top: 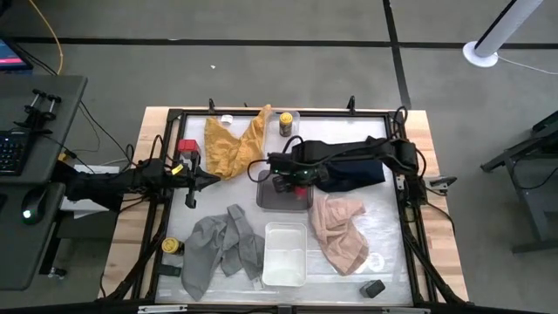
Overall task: Sort spices by type
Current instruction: Put the right red spice can into the black bin, then put the yellow spice bottle into the transparent bin
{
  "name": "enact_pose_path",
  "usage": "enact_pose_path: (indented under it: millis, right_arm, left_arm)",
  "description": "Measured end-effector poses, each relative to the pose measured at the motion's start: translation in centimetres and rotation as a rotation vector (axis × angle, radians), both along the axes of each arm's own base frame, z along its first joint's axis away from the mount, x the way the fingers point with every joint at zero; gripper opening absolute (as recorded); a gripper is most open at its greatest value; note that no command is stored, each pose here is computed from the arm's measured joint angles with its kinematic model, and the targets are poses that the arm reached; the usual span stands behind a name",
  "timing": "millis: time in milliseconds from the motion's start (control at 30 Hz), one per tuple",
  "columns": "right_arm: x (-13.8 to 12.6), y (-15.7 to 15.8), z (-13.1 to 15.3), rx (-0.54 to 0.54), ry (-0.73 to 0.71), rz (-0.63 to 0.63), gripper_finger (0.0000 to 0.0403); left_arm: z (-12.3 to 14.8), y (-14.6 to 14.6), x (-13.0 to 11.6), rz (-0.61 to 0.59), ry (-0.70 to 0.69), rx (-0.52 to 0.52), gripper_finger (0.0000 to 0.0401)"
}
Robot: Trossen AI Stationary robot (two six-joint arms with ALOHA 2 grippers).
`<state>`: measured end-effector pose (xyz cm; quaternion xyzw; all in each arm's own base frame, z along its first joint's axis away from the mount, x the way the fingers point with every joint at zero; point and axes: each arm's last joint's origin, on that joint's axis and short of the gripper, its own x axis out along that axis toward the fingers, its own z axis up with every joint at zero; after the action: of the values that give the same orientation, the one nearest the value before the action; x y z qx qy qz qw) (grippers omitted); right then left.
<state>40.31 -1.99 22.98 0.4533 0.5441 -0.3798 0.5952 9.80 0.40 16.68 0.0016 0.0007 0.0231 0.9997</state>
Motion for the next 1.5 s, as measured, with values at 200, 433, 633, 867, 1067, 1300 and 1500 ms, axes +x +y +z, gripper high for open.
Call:
enact_pose_path:
  millis: [200, 433, 633, 867, 1067, 1300, 1500]
  right_arm:
    - [-0.2, -0.4, -0.3, -0.109, 0.032, -0.169, 0.0196]
    - [-0.2, -0.4, -0.5, -0.103, 0.052, -0.22, 0.0196]
    - [0.1, -0.6, -1.6, -0.102, 0.083, -0.208, 0.0229]
    - [0.1, -1.3, -1.8, -0.118, 0.086, -0.177, 0.0243]
    - [0.0, -1.4, -0.3, -0.111, 0.102, -0.113, 0.0246]
    - [0.0, -1.6, 2.4, -0.162, 0.096, -0.075, 0.0247]
    - [0.2, -1.6, 2.8, -0.163, 0.071, -0.074, 0.0247]
  left_arm:
    - [0.0, 0.0, 0.0, 0.0, 0.0, 0.0, 0.0]
    - [0.0, 0.0, 0.0, 0.0, 0.0, 0.0, 0.0]
    - [0.0, 0.0, 0.0, 0.0, 0.001, 0.0, 0.0]
    - [0.0, 0.0, 0.0, 0.0, 0.001, 0.0, 0.0]
    - [0.0, 0.0, 0.0, 0.0, 0.001, 0.0, 0.0]
    - [0.0, 0.0, 0.0, 0.0, 0.001, 0.0, 0.0]
    - [0.0, 0.0, 0.0, 0.0, 0.002, 0.0, 0.0]
